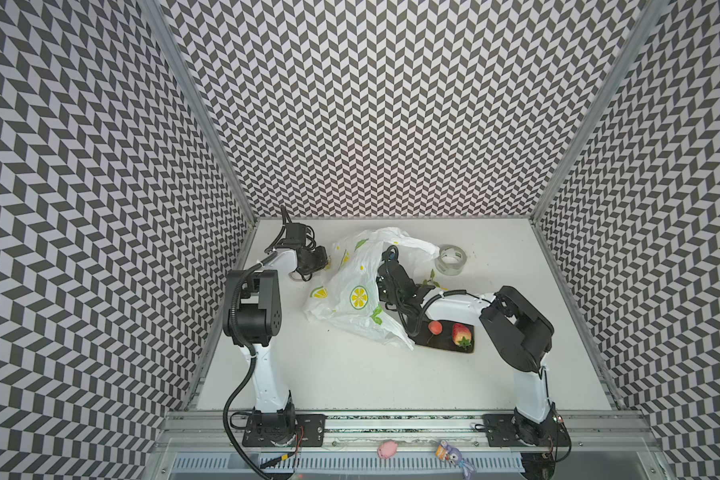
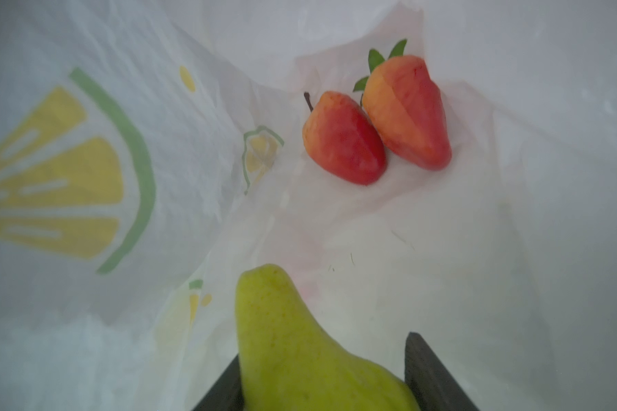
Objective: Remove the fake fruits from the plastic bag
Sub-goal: 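Lift the green pear out of the bag and lower it onto the dark pad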
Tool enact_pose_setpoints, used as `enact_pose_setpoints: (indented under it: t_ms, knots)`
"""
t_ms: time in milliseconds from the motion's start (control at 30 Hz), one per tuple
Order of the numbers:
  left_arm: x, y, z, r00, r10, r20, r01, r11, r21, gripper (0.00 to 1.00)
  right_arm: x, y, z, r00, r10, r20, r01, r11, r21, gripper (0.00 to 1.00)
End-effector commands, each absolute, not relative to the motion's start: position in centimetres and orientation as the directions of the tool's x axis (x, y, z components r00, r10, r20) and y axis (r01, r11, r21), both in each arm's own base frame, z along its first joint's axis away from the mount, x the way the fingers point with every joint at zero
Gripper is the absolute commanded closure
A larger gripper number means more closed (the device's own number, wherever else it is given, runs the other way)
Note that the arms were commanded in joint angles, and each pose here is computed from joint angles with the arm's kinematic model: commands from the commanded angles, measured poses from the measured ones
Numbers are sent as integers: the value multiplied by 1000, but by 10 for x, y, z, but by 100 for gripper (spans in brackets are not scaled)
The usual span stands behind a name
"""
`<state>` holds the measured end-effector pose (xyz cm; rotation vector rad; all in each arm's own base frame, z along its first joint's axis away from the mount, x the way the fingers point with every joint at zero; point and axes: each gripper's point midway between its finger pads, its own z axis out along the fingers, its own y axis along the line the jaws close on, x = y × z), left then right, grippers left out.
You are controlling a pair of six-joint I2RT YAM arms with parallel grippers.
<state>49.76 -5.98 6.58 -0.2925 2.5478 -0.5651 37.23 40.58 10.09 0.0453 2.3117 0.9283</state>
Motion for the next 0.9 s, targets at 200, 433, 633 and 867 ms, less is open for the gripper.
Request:
enact_pose_setpoints:
  t_ms: [200, 433, 633, 867]
  knots:
    - [498, -49, 82, -812, -310, -495, -89, 903, -419, 100, 316, 375, 148, -750, 207, -628, -289, 752, 592, 55]
    - [493, -46, 87, -808, -288, -514, -71, 914, -400, 100, 281, 324, 172, -724, 192, -663, -272, 803, 530, 55]
    - [492, -45, 91, -803, -275, -529, -53, 916, -397, 100, 259, 270, 184, -715, 189, -673, -197, 869, 454, 55]
    - [489, -47, 96, -798, -271, -538, -38, 914, -404, 100, 252, 200, 179, -706, 227, -671, -48, 930, 365, 54]
